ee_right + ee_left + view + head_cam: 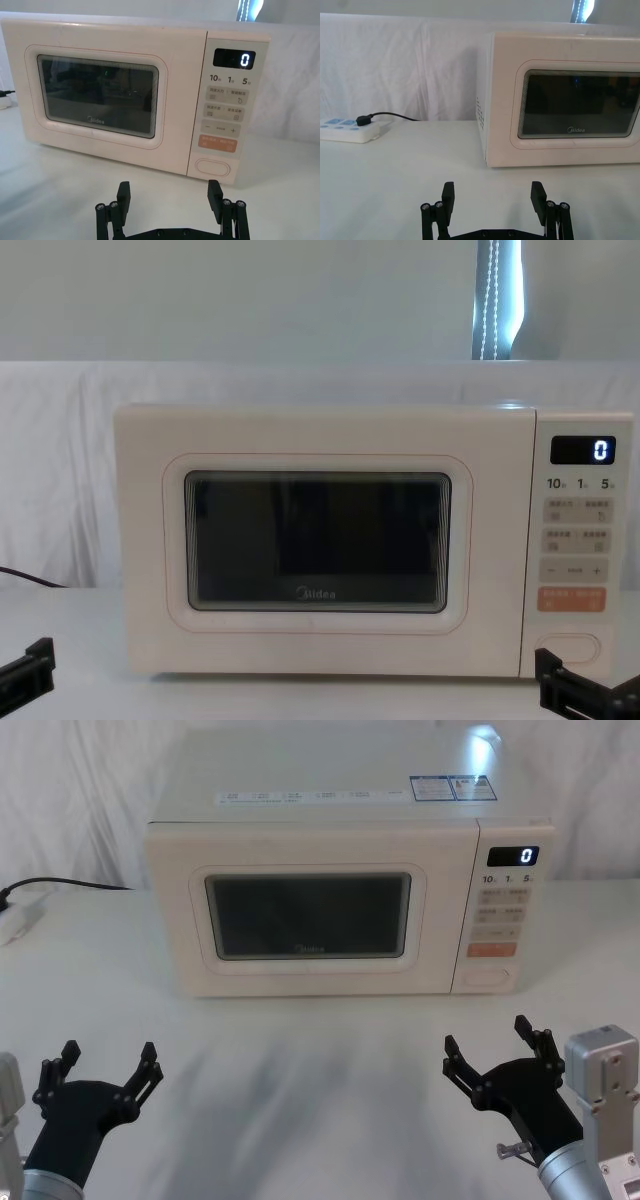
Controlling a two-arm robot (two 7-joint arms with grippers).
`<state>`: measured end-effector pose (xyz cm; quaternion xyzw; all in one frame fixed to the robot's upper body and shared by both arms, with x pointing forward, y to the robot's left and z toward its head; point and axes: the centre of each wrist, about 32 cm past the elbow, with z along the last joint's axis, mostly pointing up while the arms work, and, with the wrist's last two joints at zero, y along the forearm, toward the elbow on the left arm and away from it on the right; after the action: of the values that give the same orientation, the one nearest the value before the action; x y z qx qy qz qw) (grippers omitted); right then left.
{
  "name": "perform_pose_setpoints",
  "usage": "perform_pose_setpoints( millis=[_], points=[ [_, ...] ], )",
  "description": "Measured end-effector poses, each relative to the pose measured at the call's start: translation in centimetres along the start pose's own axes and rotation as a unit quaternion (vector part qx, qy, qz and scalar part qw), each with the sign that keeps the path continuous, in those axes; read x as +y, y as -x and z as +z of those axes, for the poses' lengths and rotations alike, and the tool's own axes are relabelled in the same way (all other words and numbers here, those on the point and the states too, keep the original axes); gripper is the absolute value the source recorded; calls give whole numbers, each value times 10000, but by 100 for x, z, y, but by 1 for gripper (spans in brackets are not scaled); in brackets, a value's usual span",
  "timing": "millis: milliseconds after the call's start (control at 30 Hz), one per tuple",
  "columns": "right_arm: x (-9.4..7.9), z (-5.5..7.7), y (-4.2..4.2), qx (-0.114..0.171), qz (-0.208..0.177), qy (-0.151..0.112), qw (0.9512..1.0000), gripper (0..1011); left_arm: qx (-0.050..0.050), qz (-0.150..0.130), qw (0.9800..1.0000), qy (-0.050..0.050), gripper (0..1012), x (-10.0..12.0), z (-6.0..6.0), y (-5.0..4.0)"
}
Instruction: Press the button to open the microwave door with one hand; close the microwave door with the other hand.
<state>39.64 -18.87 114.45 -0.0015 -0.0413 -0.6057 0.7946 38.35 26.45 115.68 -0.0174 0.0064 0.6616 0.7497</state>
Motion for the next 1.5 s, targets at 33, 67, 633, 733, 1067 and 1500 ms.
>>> perform_pose_setpoints(
  millis=[33, 67, 633, 733, 1067, 1500],
  points=[
    [0, 0, 0, 0, 0, 0, 10000, 1002, 0, 0, 10000, 0, 1001, 0, 0, 0],
    [0, 0, 0, 0, 0, 0, 10000, 1002, 0, 0, 10000, 0, 1001, 0, 0, 0],
    [0, 0, 0, 0, 0, -1, 10000, 1002, 0, 1, 10000, 0, 1001, 0, 0, 0],
    [0, 0, 0, 0, 0, 0, 10000, 1002, 0, 0, 10000, 0, 1001, 0, 0, 0],
    [0, 0, 0, 0, 0, 0, 10000, 1002, 0, 0, 10000, 0, 1001, 0, 0, 0],
    [0, 0, 0, 0, 0, 0, 10000, 1002, 0, 0, 10000, 0, 1001, 0, 0, 0]
  ],
)
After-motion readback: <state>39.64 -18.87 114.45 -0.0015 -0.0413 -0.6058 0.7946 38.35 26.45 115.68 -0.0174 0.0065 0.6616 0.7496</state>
